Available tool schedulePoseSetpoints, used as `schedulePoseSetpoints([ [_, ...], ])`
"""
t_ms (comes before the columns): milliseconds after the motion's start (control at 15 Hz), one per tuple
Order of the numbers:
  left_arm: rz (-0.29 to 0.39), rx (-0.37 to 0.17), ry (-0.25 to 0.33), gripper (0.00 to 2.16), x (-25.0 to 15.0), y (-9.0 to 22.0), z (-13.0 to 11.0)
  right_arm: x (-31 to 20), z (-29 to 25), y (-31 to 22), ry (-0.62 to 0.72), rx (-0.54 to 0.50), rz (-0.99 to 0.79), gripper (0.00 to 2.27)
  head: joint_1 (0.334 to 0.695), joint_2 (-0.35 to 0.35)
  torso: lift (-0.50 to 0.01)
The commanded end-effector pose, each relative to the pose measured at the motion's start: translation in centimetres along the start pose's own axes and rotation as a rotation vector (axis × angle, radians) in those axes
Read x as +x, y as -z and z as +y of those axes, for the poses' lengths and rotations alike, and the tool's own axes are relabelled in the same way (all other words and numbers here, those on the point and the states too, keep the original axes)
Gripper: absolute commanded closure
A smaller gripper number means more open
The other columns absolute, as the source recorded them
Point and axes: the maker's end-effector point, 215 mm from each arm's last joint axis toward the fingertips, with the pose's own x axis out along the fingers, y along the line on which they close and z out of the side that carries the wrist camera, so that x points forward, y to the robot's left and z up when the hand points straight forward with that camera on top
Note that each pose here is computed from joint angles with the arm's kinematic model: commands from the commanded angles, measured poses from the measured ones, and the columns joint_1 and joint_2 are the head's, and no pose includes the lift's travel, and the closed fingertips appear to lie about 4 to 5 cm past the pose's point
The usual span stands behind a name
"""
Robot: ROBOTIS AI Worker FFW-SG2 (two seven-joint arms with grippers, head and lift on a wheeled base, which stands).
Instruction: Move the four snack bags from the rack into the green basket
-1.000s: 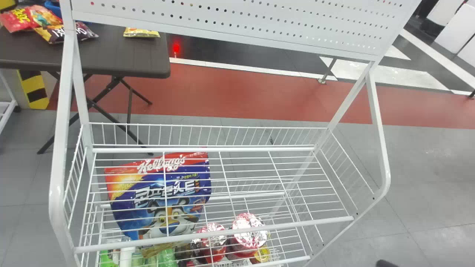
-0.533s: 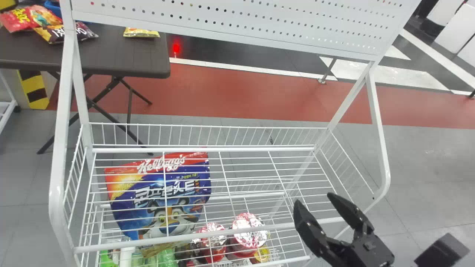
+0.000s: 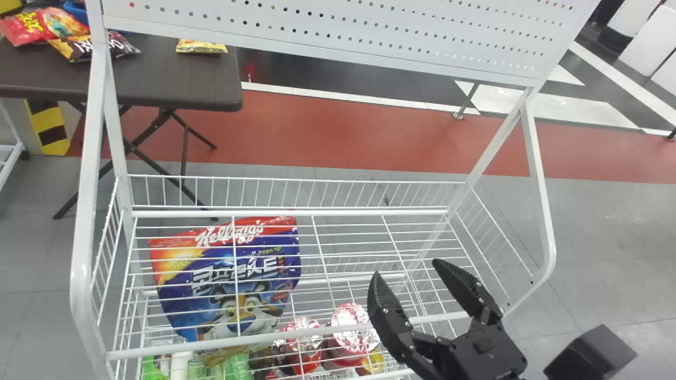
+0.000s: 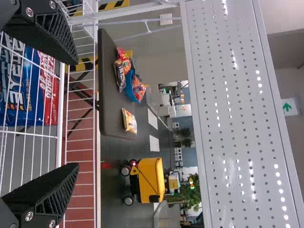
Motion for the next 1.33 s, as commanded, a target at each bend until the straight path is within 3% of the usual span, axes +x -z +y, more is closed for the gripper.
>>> schedulePoseSetpoints([
  [0,-0.001,0.002,0.001,1.87,-0.04,-0.03,-0.01,-0.15,0.09,-0.14,0.0,-0.001,0.0,0.04,0.695,-0.35,0.0],
  [1267,-0.003,0.0,0.003,1.87,-0.03,-0.06,-0.12,-0.12,0.39,-0.68,-0.006,0.0,-0.014,0.04,0.695,-0.35,0.0],
])
